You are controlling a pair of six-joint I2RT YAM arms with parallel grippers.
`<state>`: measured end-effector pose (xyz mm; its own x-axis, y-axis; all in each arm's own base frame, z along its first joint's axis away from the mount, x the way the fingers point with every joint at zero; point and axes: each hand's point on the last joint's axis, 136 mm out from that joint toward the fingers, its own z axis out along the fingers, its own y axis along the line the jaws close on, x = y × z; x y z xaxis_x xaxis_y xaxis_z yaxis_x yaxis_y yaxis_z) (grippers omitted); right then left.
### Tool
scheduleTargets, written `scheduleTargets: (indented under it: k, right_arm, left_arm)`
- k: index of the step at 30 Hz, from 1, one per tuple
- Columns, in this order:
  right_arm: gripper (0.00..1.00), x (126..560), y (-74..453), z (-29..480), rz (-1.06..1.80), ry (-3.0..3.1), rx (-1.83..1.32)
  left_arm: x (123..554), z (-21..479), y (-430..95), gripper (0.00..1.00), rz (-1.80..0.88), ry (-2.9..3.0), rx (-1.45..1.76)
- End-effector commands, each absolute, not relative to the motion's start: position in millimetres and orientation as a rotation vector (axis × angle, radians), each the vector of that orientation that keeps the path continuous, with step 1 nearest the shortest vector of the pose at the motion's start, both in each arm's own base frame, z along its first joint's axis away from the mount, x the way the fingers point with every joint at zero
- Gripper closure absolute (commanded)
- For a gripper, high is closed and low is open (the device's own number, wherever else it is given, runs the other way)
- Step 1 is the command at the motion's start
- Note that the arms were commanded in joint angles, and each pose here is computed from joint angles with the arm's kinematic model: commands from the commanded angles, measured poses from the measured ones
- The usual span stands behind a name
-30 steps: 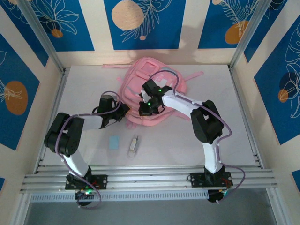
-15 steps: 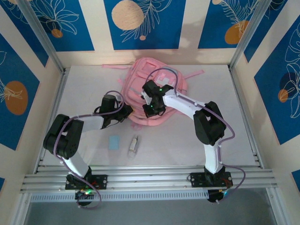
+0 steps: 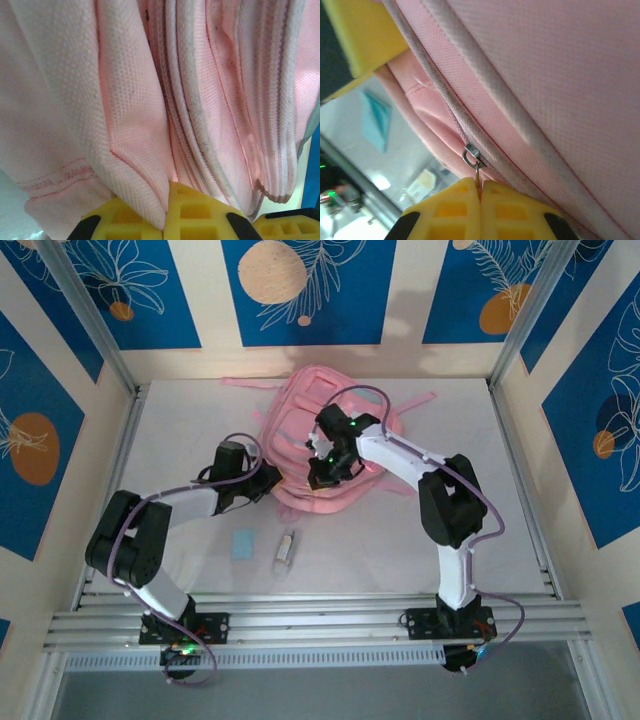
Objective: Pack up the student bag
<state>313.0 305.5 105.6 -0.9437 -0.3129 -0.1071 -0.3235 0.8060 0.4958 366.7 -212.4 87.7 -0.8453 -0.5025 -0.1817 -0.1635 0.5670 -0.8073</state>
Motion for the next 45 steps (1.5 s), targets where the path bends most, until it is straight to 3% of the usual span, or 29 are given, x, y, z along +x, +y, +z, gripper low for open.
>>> scheduleTargets:
  k: [1, 6, 11, 13, 20, 25, 32, 45]
  right_arm:
    - [1.00, 270, 288, 134, 1.002, 3.164, -0.273]
    - [1.00, 268, 291, 122, 0.934, 3.187, -0.282]
    - [1.00, 258, 219, 78, 0.138, 3.330, -0.360]
    - [1.00, 253, 200, 73, 0.009, 3.345, -0.367]
    - [1.00, 259, 176, 80, 0.003, 3.307, -0.299]
    - [1.00, 283, 244, 101, 0.380, 3.150, -0.390]
    - [1.00, 317, 302, 116, 0.642, 3.005, -0.401]
    - [1.00, 321, 279, 129, 0.656, 2.935, -0.302]
  left_arm:
    - [399, 112, -179, 1.00, -1.038, 2.256, -0.586]
    - [399, 115, -179, 1.00, -1.038, 2.245, -0.581]
    - [400, 118, -175, 1.00, -1.017, 2.240, -0.569]
    - [400, 119, -173, 1.00, -0.999, 2.243, -0.566]
    - [401, 123, -167, 1.00, -0.978, 2.243, -0.550]
    - [398, 140, -189, 1.00, -1.105, 2.223, -0.533]
    - [390, 169, -208, 0.48, -1.226, 2.168, -0.539]
    - [393, 180, -212, 0.39, -1.238, 2.146, -0.534]
